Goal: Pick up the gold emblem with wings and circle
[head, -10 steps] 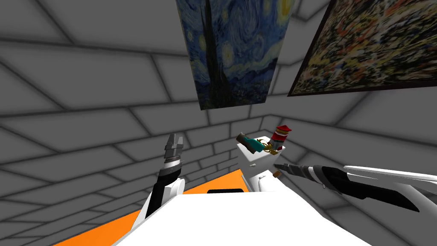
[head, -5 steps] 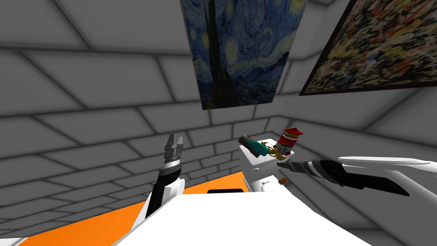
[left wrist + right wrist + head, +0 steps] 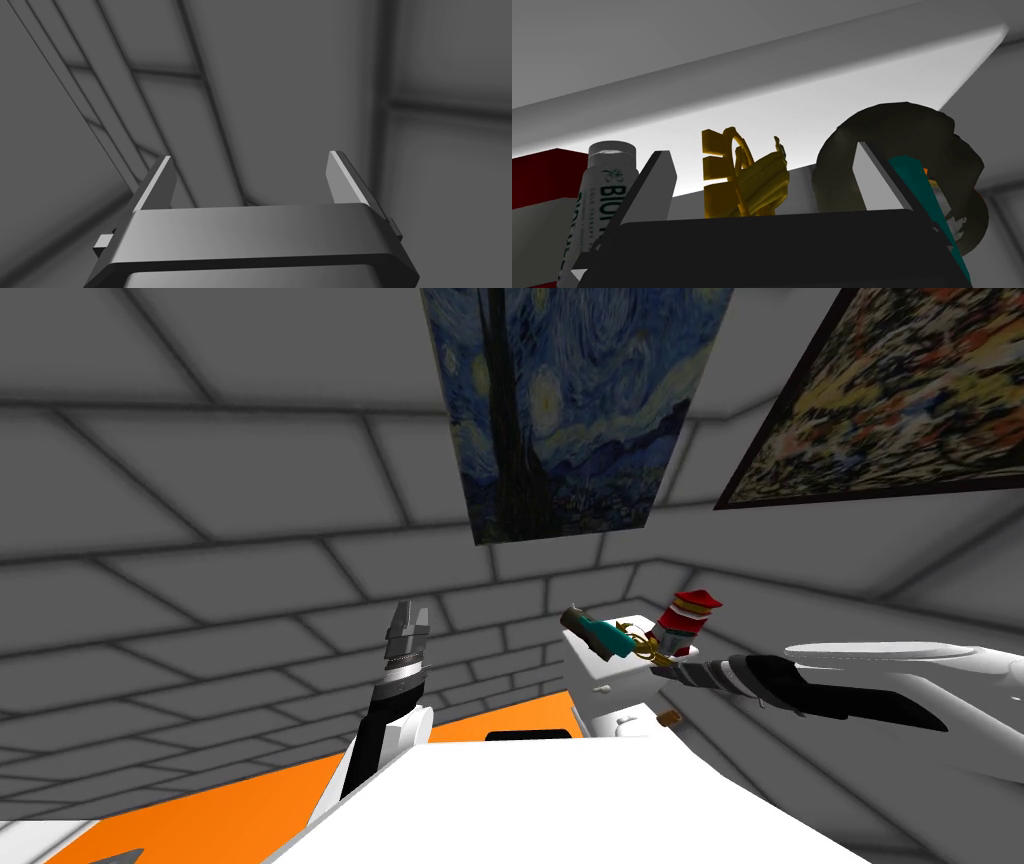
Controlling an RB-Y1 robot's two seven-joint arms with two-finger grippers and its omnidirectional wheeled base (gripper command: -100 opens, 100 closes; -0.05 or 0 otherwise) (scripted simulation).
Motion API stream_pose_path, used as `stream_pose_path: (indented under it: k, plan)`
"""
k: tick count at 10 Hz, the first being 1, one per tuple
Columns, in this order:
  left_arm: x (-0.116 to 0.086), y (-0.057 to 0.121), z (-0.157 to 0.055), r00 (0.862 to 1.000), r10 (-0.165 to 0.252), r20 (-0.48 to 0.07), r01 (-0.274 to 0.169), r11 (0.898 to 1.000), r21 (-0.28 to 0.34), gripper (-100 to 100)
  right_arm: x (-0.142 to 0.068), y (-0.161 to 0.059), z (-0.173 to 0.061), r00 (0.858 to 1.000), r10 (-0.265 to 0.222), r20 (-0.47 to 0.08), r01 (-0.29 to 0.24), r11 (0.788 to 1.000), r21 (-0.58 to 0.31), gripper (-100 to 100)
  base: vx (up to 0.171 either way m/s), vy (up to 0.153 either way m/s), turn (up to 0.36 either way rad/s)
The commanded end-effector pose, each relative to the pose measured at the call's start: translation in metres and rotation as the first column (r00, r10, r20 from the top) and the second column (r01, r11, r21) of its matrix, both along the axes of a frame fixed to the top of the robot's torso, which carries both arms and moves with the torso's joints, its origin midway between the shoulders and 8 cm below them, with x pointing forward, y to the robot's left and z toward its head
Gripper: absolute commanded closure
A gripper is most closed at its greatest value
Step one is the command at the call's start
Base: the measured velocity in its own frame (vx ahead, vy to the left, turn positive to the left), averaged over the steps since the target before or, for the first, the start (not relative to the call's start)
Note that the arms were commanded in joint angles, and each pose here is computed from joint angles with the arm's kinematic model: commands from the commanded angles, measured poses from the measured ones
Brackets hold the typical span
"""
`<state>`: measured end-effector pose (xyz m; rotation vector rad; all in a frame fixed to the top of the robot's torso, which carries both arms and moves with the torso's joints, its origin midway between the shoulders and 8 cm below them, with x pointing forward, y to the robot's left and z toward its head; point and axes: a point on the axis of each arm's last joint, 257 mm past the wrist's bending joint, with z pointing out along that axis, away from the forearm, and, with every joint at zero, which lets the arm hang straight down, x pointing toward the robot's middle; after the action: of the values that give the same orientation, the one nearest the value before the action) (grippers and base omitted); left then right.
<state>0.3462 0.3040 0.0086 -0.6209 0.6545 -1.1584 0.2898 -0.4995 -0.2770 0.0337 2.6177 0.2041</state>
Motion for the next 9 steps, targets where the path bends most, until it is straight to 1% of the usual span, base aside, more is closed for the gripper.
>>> stream_pose_path:
  k: [1,2,4,5,6,7,9]
  plan:
    - [0.000,0.000,0.000,1.000,0.000,0.000,0.000,1.000,0.000,0,0.004,-0.007,0.005,1.000,0.015,-0.017,-0.015,0.999,-0.030,-100,0.010,-0.012,0.156]
    - [0.000,0.000,0.000,1.000,0.000,0.000,0.000,1.000,0.000,0,0.008,-0.005,0.007,0.999,0.045,-0.010,-0.046,0.998,-0.044,-100,0.020,-0.023,0.109]
    - [0.000,0.000,0.000,1.000,0.000,0.000,0.000,1.000,0.000,0,0.011,-0.005,0.009,1.000,0.022,-0.003,-0.022,0.999,-0.030,-100,0.009,-0.007,-0.012]
    - [0.000,0.000,0.000,1.000,0.000,0.000,0.000,1.000,0.000,0,0.004,-0.007,0.005,1.000,0.016,-0.017,-0.016,0.999,-0.031,-100,0.000,0.000,0.000]
    - [0.000,0.000,0.000,1.000,0.000,0.000,0.000,1.000,0.000,0,0.009,-0.013,0.011,0.999,0.030,-0.032,-0.032,0.998,-0.059,-100,0.015,-0.006,0.138]
    - [0.000,0.000,0.000,1.000,0.000,0.000,0.000,1.000,0.000,0,0.011,-0.017,0.015,0.999,0.034,-0.042,-0.037,0.996,-0.076,-100,0.040,-0.022,0.234]
    - [0.000,0.000,0.000,1.000,0.000,0.000,0.000,1.000,0.000,0,0.017,-0.021,0.021,0.997,0.054,-0.058,-0.060,0.992,-0.107,-100,0.025,-0.026,0.091]
